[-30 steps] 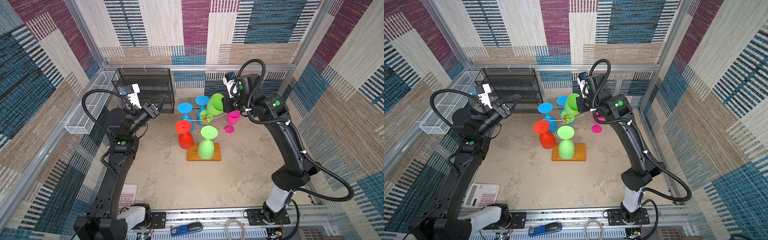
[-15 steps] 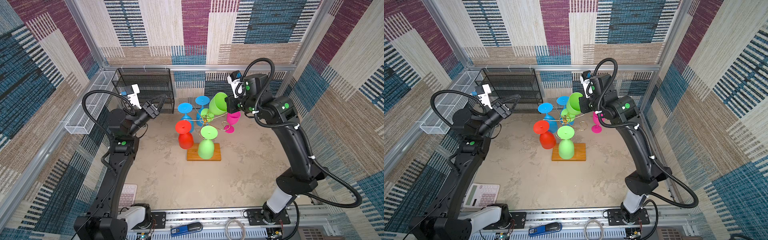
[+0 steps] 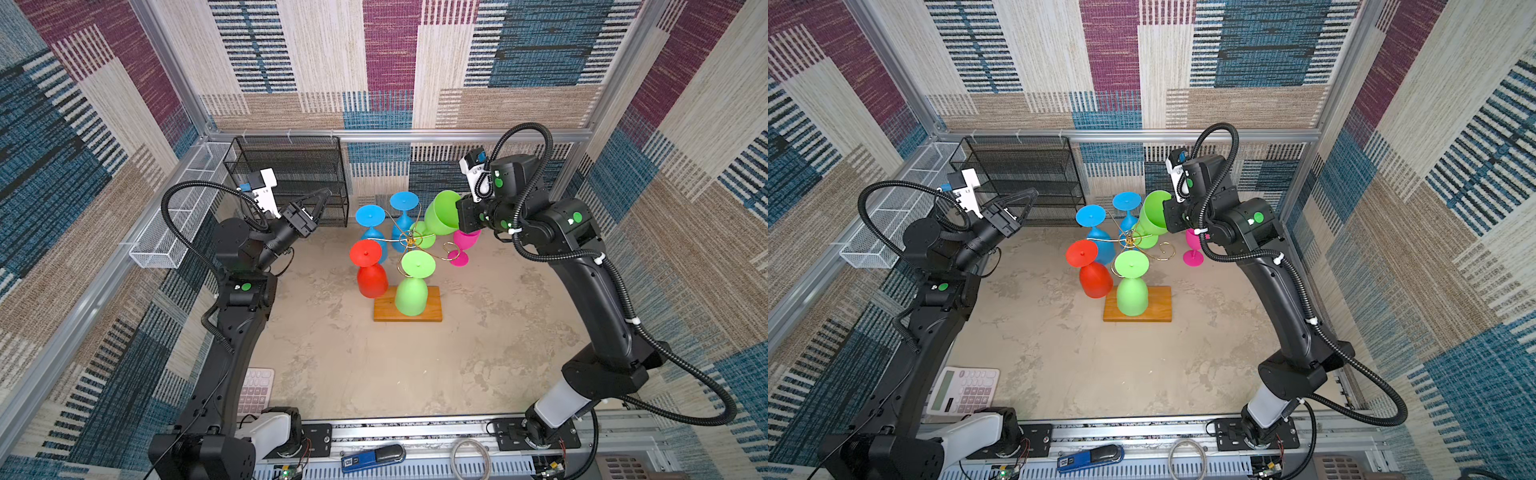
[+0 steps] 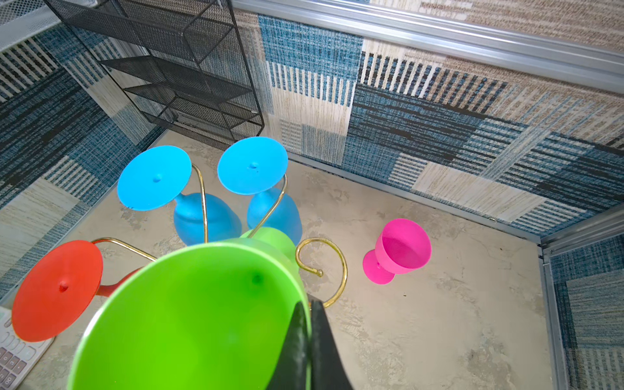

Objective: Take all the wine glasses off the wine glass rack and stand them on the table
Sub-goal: 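Carry the green glass away from the rack past the magenta glass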

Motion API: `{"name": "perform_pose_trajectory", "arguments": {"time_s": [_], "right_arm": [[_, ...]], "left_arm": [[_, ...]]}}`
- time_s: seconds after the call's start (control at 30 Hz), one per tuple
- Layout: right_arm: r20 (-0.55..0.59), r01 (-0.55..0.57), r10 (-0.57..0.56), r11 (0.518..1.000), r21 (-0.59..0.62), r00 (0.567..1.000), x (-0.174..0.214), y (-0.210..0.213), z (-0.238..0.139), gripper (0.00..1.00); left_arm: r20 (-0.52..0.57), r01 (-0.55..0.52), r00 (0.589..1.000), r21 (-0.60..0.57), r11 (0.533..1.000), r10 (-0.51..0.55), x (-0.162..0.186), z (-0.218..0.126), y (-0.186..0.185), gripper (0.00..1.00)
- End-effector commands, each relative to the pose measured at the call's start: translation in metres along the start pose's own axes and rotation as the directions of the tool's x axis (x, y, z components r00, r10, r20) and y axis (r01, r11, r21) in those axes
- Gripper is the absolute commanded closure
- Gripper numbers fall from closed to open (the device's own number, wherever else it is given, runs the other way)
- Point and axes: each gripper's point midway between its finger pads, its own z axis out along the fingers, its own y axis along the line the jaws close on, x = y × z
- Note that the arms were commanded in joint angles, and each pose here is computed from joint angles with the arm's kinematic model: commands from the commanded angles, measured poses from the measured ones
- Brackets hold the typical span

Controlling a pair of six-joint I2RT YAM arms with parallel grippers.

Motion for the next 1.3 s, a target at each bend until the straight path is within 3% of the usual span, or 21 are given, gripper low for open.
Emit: {"name": "perform_pose_trajectory", "arguments": {"time_s": [0.0, 0.93, 1.27], "right_arm": [[0.049, 0.001, -0.002, 0.999, 0.032, 0.999, -0.014, -0.005, -0.002, 1.0], [0.113, -0.02, 0.013, 0.997, 0.069, 0.994, -0.016, -0.016, -0.025, 1.0], [0.244, -0.039, 0.04, 0.999, -0.012, 0.969, -0.032, -0.008, -0.055, 1.0]], "left_arm": [[0.012, -0.018, 1.0, 0.02, 1.0, 0.017, -0.004, -0.002, -0.007, 0.56], [0.013, -0.007, 1.0, 0.008, 1.0, 0.007, -0.003, -0.003, 0.0, 0.53], [0.018, -0.011, 1.0, 0.006, 1.0, 0.011, -0.004, -0.005, -0.001, 0.52]]}}
